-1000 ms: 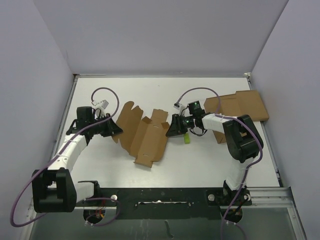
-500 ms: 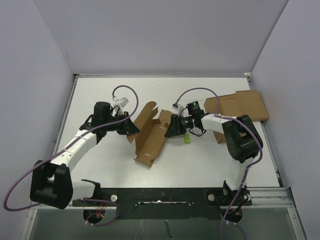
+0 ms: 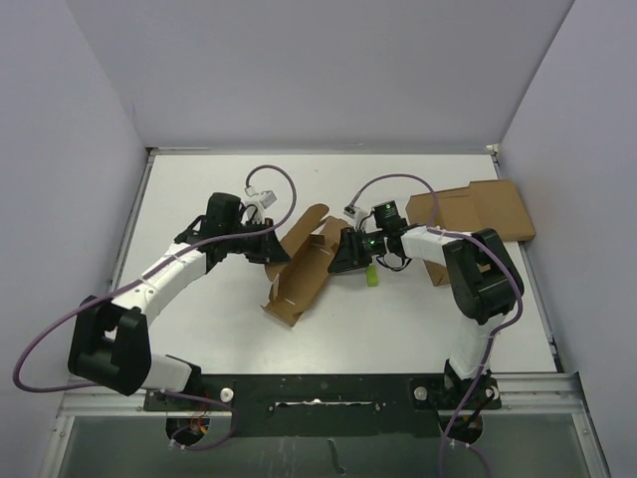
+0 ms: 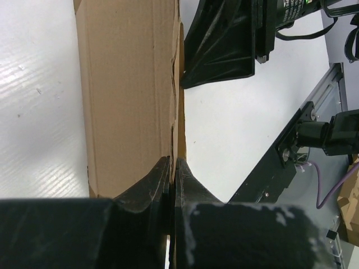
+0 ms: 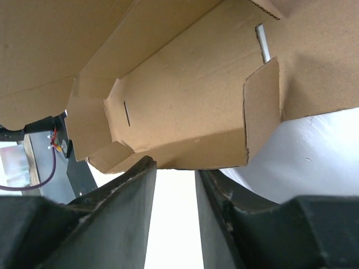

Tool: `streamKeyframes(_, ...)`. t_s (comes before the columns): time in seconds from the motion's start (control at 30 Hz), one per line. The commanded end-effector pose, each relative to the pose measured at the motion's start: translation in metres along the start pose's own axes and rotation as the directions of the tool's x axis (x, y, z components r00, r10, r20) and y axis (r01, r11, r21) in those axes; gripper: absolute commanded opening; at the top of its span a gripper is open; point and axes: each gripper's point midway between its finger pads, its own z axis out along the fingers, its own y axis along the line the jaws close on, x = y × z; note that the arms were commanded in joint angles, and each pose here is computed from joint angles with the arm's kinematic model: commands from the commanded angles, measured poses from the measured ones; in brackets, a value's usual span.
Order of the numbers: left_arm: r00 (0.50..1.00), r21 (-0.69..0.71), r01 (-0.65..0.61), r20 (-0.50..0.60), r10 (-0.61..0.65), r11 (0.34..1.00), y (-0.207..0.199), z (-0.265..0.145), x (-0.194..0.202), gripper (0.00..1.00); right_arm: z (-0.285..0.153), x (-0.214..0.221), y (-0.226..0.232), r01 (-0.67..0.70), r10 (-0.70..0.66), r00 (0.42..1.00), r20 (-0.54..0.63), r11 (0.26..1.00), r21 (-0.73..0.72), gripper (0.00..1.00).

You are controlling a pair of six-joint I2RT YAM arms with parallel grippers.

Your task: Fold the paper box

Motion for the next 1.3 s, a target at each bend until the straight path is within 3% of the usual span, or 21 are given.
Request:
streamKeyframes(0.0, 0.997, -0.024, -0.065, 0.031, 0.066, 0.998, 0.003, -0.009, -0.024, 0.0, -0.016, -0.026, 0.02, 0.145, -0.142, 0.988, 0.055, 0.988, -0.055, 0.37)
streamKeyframes(0.13, 0.974, -0.045, -0.18, 0.133, 0.185, 0.983, -0.002, -0.03, -0.054, 0.0, -0.037, -0.035, 0.034, 0.333, -0.327, 0.942, 0.072, 0.938, -0.095, 0.47)
streamKeyframes(0.27, 0.912, -0.052, -0.352, 0.204, 0.355, 0.935, -0.017, -0.047, -0.073, 0.0, -0.063, -0.042, 0.045, 0.484, -0.474, 0.874, 0.104, 0.869, -0.1, 0.58)
streamKeyframes(0.5, 0.798, 0.046, -0.576, 0.248, 0.549, 0.816, -0.043, -0.06, -0.071, 0.0, -0.118, -0.058, 0.052, 0.61, -0.584, 0.784, 0.21, 0.788, -0.087, 0.64)
streamKeyframes(0.7, 0.701, 0.094, -0.695, 0.312, 0.642, 0.713, -0.058, -0.072, -0.062, 0.0, -0.168, -0.079, 0.041, 0.616, -0.592, 0.748, 0.301, 0.788, 0.019, 0.64)
streamKeyframes(0.9, 0.647, 0.078, -0.738, 0.366, 0.669, 0.67, -0.056, -0.08, -0.062, 0.0, -0.204, -0.088, 0.028, 0.587, -0.582, 0.728, 0.363, 0.802, 0.109, 0.65)
streamKeyframes(1.07, 0.625, 0.094, -0.754, 0.408, 0.665, 0.65, -0.059, -0.086, -0.059, 0.0, -0.199, -0.087, 0.027, 0.59, -0.58, 0.732, 0.356, 0.802, 0.092, 0.74)
streamKeyframes(1.27, 0.626, 0.114, -0.756, 0.414, 0.661, 0.644, -0.061, -0.086, -0.054, 0.0, -0.183, -0.085, 0.024, 0.62, -0.616, 0.726, 0.304, 0.779, 0.097, 0.75)
